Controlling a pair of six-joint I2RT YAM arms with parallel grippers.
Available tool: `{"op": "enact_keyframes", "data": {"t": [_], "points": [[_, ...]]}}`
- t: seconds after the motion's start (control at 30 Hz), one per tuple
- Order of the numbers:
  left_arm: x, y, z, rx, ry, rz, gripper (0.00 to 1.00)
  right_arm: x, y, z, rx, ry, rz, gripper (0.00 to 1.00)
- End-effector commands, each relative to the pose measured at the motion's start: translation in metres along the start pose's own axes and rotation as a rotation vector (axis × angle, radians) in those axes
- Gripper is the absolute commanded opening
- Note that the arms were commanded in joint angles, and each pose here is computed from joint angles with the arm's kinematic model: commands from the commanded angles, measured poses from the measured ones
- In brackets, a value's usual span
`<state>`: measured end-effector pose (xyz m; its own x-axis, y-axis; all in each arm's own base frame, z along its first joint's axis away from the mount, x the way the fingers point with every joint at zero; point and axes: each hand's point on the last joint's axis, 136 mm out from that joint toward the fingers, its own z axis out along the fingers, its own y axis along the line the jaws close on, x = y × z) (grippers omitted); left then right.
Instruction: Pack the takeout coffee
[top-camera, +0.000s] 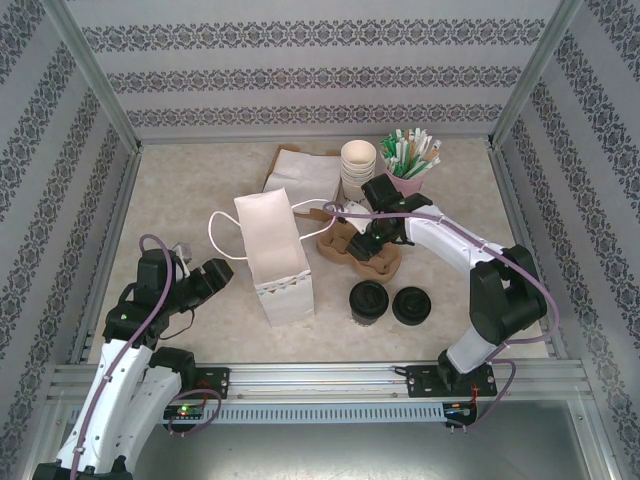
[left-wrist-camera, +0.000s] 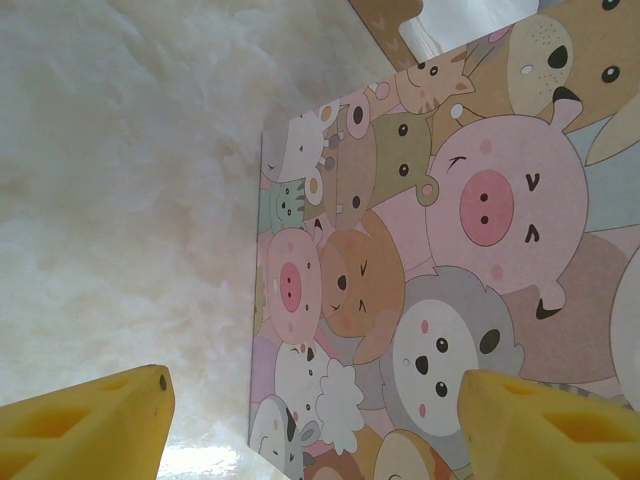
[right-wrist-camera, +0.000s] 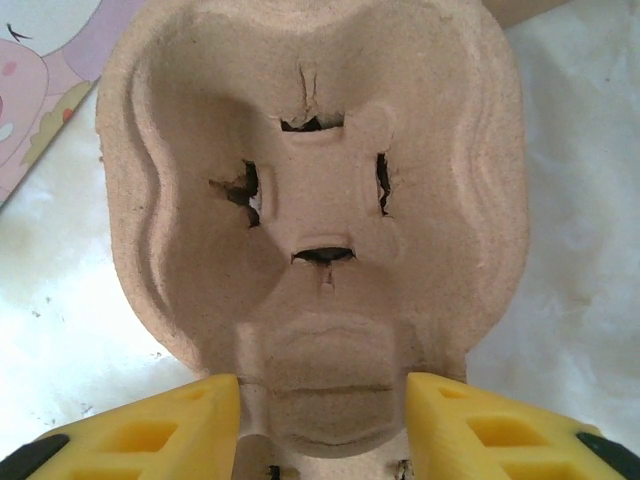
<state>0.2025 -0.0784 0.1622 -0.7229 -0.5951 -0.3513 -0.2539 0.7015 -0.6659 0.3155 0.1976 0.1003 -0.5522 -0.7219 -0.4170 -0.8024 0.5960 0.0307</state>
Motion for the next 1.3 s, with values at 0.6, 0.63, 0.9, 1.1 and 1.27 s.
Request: {"op": "enact_keyframes", "data": {"t": [0.6,0.63,0.9,1.1,1.27], "points": [[-0.003,-0.01,-0.009,0.015,-0.005,0.018,0.76,0.014,-0.008,0.016,0.045,0.083,-0.063,0.48],[-0.003,-0.011,-0.009,0.015,-0.006,0.019,0.76,0.014,-0.007,0.015,0.042,0.082,-0.066,0.47],[-0.002,-0.01,-0.008,0.013,-0.004,0.017,0.76,0.011,-0.001,0.009,0.033,0.05,-0.082,0.46],[-0.002,-0.009,-0.007,0.012,-0.002,0.017,0.76,0.003,0.006,-0.001,0.005,0.004,-0.078,0.45],[-0.002,-0.009,-0.007,0.013,-0.002,0.015,0.76,0.001,0.006,-0.008,0.008,-0.016,-0.068,0.44]]}}
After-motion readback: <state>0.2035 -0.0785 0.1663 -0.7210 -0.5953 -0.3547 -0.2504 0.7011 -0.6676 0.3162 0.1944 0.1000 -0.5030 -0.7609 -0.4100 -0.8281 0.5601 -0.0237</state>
